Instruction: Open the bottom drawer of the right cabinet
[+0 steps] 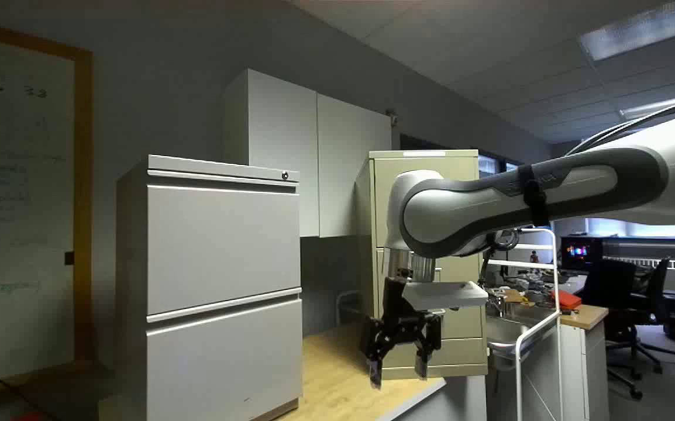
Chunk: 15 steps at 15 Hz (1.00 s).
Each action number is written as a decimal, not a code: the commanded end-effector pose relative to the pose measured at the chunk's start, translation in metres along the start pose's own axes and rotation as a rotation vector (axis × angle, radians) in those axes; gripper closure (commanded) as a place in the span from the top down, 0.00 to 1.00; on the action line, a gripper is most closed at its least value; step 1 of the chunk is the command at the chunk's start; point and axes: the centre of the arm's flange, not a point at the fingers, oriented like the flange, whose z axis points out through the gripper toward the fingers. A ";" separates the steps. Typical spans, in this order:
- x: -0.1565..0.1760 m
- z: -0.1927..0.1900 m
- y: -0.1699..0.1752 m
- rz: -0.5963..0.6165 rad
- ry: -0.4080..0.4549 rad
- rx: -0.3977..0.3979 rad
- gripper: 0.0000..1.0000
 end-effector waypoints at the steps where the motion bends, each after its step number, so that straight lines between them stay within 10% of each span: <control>1: 0.000 -0.001 0.000 0.000 0.003 0.001 1.00; 9: 0.004 -0.002 0.003 0.009 0.018 0.001 1.00; 15: 0.072 -0.031 0.080 0.183 0.158 0.117 1.00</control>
